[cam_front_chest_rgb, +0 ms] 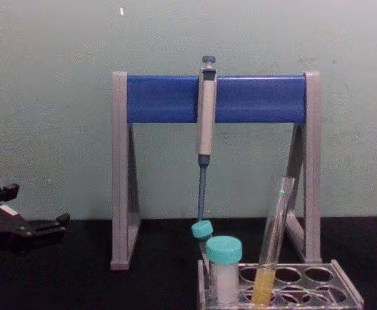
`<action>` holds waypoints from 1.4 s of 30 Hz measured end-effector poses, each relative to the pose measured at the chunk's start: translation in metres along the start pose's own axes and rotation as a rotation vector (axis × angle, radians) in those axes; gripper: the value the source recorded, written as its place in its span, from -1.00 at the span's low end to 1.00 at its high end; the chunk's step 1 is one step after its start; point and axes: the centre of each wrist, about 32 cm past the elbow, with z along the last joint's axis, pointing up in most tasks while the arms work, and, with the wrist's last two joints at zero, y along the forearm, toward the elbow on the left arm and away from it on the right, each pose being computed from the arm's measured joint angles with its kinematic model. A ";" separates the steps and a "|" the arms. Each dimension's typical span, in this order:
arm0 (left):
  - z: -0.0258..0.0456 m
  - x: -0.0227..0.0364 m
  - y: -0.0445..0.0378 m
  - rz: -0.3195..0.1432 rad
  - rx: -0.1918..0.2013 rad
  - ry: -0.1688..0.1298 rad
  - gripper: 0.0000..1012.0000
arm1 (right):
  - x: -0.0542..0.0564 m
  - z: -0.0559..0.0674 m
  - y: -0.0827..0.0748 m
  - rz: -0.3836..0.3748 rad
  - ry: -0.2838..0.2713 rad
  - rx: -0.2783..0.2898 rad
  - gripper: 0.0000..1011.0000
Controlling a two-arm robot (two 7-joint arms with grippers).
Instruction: Pick up the test tube from the test tube rack, shake it, then place it back into the test tube rack.
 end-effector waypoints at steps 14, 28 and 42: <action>0.0000 0.0000 0.0000 0.000 0.000 0.000 0.98 | 0.000 0.000 0.000 0.000 0.000 0.000 0.98; 0.0000 0.0000 0.0000 0.000 0.000 0.000 0.98 | 0.000 0.000 -0.002 0.003 0.001 0.000 0.98; 0.0000 0.0000 0.0000 0.000 0.000 0.000 0.98 | -0.014 0.014 -0.034 0.094 0.068 0.009 0.98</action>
